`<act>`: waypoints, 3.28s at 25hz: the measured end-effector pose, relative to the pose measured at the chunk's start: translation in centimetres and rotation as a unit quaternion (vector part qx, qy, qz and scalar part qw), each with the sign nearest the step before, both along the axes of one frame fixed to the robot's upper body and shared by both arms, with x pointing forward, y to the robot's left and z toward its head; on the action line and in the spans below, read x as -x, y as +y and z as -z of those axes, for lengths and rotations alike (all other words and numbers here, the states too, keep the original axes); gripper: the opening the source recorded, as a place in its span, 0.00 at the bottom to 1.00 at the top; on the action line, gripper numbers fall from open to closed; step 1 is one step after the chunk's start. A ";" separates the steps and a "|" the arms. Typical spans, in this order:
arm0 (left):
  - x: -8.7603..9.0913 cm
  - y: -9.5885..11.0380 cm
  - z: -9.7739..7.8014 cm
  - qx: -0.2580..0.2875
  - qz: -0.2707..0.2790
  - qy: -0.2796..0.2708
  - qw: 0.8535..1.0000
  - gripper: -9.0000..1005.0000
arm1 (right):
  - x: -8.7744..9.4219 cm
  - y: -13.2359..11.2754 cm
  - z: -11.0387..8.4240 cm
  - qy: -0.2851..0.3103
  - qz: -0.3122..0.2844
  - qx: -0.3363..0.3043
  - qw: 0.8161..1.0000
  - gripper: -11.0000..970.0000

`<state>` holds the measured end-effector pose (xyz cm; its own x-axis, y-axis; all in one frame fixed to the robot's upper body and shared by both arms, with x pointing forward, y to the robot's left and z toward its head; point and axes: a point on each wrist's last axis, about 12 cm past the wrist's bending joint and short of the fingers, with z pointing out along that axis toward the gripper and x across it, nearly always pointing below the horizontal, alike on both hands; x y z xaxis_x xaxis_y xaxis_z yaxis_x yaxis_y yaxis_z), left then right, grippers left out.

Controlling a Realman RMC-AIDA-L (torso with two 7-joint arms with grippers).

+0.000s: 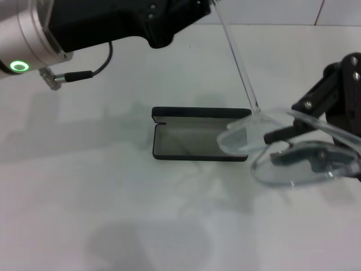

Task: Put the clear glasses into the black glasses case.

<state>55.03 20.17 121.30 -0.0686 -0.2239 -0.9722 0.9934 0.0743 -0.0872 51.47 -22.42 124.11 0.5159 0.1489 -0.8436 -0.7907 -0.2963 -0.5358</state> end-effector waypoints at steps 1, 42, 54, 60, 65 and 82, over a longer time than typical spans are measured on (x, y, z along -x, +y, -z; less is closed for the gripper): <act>0.1 -0.2 -0.1 0.001 0.007 0.000 1.000 0.12 | -0.1 0.0 0.0 0.001 0.004 0.000 1.000 0.12; 2.1 -1.0 -0.7 0.009 0.095 -0.039 0.995 0.12 | -1.0 -0.7 0.8 0.013 0.057 -0.025 0.998 0.13; 2.7 -2.5 -0.5 0.005 0.138 -0.031 0.990 0.12 | -1.0 -0.7 0.9 0.014 0.059 -0.024 0.998 0.13; 2.7 -3.0 -0.5 0.001 0.147 -0.030 0.989 0.12 | -1.1 -0.7 0.9 0.013 0.061 -0.024 0.998 0.13; 2.8 -3.1 -0.5 0.000 0.150 -0.029 0.988 0.12 | -1.1 -0.7 1.0 0.015 0.062 -0.024 0.998 0.13; 2.9 -3.2 -0.4 -0.005 0.156 -0.032 0.987 0.12 | -1.2 -0.7 1.0 0.015 0.066 -0.024 0.997 0.13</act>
